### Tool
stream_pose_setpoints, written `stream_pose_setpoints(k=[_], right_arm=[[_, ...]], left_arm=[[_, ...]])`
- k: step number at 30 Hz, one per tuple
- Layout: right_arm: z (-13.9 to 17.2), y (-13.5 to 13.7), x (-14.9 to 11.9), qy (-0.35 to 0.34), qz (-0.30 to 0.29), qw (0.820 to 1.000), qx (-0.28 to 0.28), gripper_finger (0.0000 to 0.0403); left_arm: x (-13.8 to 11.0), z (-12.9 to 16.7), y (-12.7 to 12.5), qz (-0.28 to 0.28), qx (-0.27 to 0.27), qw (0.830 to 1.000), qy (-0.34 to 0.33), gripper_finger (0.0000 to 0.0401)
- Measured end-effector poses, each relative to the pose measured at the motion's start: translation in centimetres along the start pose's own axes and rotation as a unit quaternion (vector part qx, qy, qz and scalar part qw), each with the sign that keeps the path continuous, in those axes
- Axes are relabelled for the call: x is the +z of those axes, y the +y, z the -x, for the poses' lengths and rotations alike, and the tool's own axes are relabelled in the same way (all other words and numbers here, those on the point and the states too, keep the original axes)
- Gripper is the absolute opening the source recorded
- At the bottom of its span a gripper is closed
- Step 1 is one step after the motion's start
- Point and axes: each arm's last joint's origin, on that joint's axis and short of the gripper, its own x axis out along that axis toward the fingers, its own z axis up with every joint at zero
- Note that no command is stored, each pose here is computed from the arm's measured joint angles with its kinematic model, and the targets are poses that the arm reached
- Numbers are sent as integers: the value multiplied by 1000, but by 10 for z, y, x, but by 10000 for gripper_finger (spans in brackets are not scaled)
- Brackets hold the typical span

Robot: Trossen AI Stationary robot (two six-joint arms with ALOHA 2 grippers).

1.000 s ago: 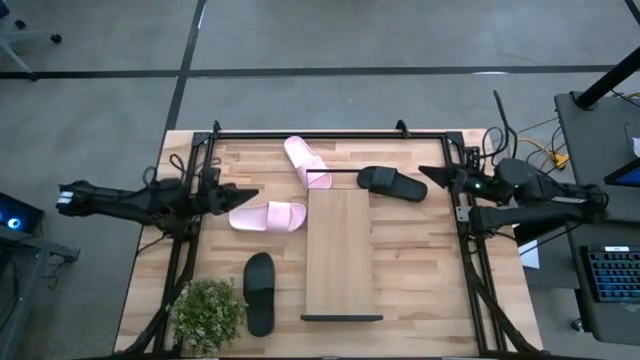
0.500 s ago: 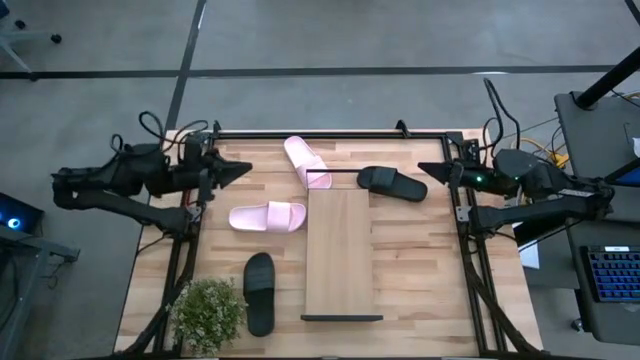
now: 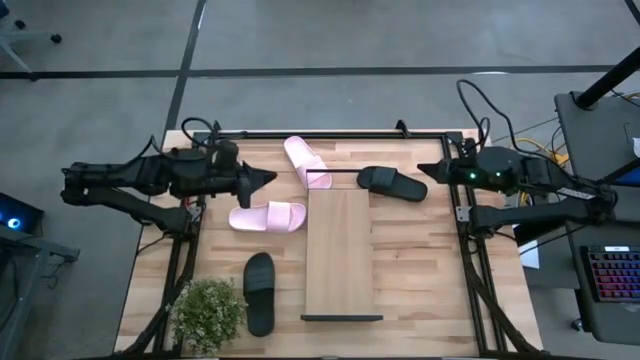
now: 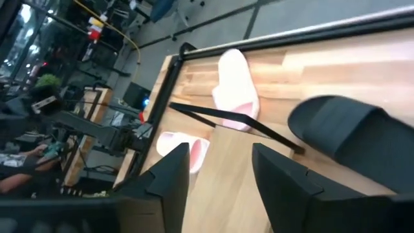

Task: Pick and place slides into the shelf
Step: Put the top black slide on the shelf

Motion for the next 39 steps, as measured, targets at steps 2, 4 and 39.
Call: stream_pose_setpoints(k=[2,4,39], right_arm=[[-4,-4,-1,8,-4,1000,-7,174],[-11,-10,-4,20,-7,1000,-17,182],[-97,-94,-27,67,-86,992,-57,206]], left_arm=[[1,2,0,2,-4,1000,-3,0],[5,5,-3,9,-18,1000,-18,0],[10,7,-6,16,-41,998,-41,0]])
